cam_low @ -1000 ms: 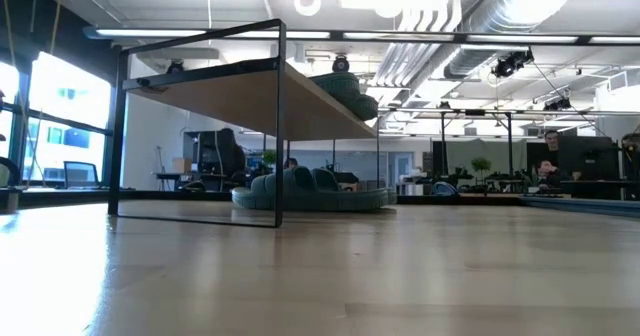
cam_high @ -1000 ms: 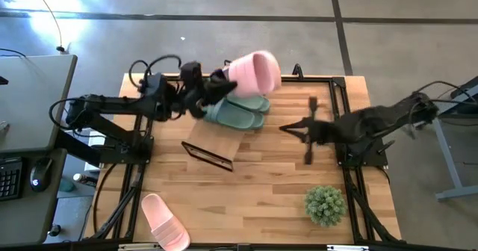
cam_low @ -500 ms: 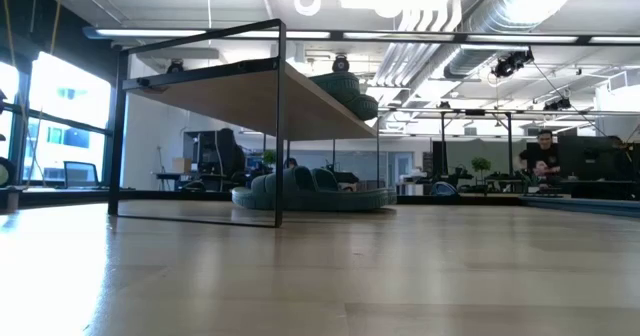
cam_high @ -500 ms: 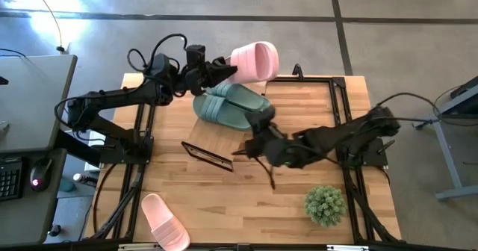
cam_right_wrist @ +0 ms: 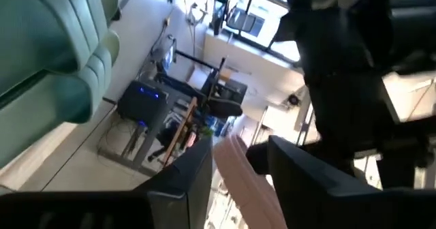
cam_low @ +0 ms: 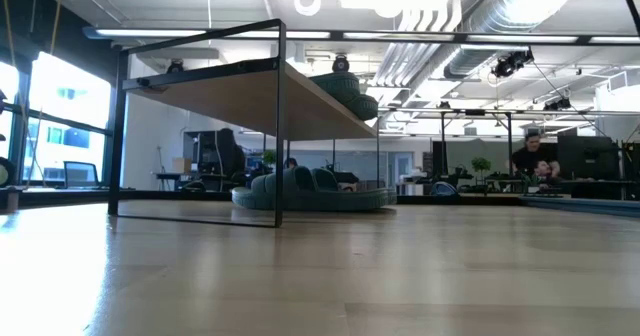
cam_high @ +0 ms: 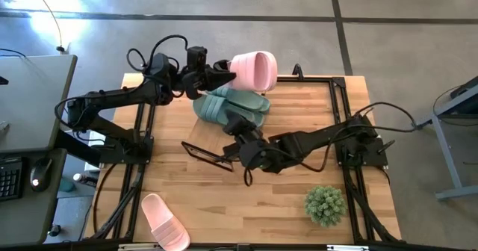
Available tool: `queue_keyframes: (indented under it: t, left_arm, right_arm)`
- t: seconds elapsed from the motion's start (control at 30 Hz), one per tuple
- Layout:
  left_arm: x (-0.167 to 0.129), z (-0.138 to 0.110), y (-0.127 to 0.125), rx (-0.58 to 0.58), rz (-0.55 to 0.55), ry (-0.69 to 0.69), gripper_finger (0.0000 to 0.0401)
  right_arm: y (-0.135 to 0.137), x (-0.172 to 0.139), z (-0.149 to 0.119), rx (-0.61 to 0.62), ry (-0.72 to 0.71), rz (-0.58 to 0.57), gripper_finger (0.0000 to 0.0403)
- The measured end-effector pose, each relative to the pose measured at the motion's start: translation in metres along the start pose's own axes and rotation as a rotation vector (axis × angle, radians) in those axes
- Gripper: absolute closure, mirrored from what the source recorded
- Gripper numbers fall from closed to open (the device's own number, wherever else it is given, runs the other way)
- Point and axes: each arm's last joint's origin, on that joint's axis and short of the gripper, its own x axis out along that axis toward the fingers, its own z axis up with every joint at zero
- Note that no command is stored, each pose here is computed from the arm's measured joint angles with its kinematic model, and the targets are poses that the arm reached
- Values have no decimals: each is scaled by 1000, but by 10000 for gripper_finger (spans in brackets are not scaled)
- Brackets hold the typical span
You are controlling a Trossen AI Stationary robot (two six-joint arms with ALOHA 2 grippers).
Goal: Pick and place slides into the shelf
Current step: Put the pink slide under the shelf
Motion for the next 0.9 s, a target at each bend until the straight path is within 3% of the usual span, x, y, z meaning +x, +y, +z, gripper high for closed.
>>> queue_keyframes:
  t: [0.4, 0.47, 0.53, 0.6, 0.7, 0.8, 0.9]
  left_arm:
    - [0, -2, -1, -28, -30, 46, 401]
    - [0, -1, -1, -28, -31, 45, 401]
    - [0, -1, -1, -26, -32, 44, 401]
    - [0, -1, -1, -24, -35, 46, 401]
    - [0, -1, -1, -13, -36, 44, 401]
    - [0, -1, -1, -1, -35, 40, 401]
    - [0, -1, -1, 7, -30, 31, 401]
  right_arm:
    - [0, 0, 0, -78, -17, 3, 256]
    - [-1, 3, -3, -17, -9, 5, 256]
    - [-2, 5, -7, 200, 31, 3, 256]
    - [-2, 6, -12, 508, 140, -26, 256]
    - [0, 4, -19, 918, 311, -138, 258]
    - [3, -13, -24, 1253, 228, -155, 258]
    - [14, -28, -32, 1516, 122, -22, 258]
